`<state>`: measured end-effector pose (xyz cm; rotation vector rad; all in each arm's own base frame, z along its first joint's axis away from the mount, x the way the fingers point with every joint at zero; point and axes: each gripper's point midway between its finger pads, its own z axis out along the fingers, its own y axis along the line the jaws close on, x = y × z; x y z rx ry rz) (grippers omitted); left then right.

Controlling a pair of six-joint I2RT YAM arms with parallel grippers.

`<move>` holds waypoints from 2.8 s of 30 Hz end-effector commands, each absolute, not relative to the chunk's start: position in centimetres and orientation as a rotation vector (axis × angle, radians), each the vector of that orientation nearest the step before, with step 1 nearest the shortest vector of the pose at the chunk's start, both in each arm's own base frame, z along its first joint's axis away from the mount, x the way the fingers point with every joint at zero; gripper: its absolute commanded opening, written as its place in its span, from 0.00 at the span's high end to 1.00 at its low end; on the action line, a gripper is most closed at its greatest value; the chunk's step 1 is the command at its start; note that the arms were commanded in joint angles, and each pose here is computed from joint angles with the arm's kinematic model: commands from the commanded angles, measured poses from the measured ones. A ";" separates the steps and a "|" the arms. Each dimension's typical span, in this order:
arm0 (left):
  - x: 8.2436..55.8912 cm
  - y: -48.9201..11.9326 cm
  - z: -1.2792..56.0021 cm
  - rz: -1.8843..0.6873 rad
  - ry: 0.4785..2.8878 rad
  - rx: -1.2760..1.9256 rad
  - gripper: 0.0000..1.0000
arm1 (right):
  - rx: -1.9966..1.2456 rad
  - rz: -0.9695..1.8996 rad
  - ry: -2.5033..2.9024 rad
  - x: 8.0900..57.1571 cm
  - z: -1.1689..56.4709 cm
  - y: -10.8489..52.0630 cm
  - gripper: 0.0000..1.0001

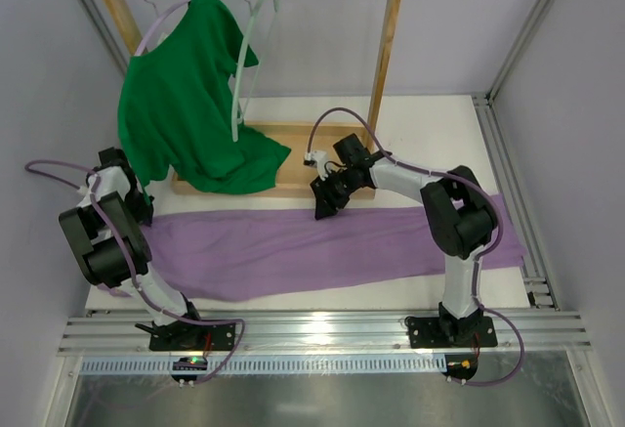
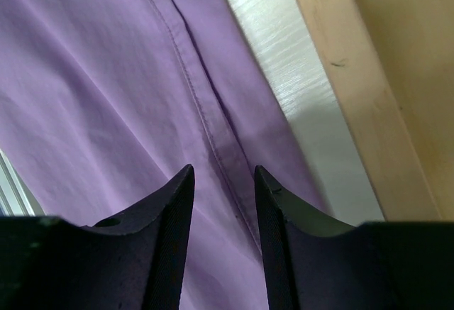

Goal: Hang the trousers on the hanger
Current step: Fold the trousers

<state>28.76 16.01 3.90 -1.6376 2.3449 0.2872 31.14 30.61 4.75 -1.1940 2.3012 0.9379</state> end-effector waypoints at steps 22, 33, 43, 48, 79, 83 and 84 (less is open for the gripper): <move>30.0 17.3 6.2 0.286 2.231 -1.610 0.99 | -1.281 0.977 2.262 30.7 4.6 31.3 0.76; 29.5 17.7 7.0 0.326 2.209 -1.611 1.00 | -1.194 0.991 2.180 31.5 7.1 30.8 0.96; 29.4 17.4 7.2 0.300 2.182 -1.605 1.00 | -1.182 1.002 2.181 31.7 7.3 30.5 0.85; 29.5 16.6 6.5 0.254 2.204 -1.616 0.99 | -1.231 1.086 2.214 31.2 6.5 30.3 0.61; 28.8 16.5 5.2 0.274 2.214 -1.642 0.99 | -1.239 1.118 2.314 30.5 5.3 29.7 0.90; 28.6 17.1 6.2 0.327 2.210 -1.625 0.99 | -1.205 1.078 2.286 30.9 6.3 29.6 0.96; 28.6 17.3 6.4 0.335 2.207 -1.620 1.00 | -1.200 1.056 2.259 31.4 6.5 29.7 0.96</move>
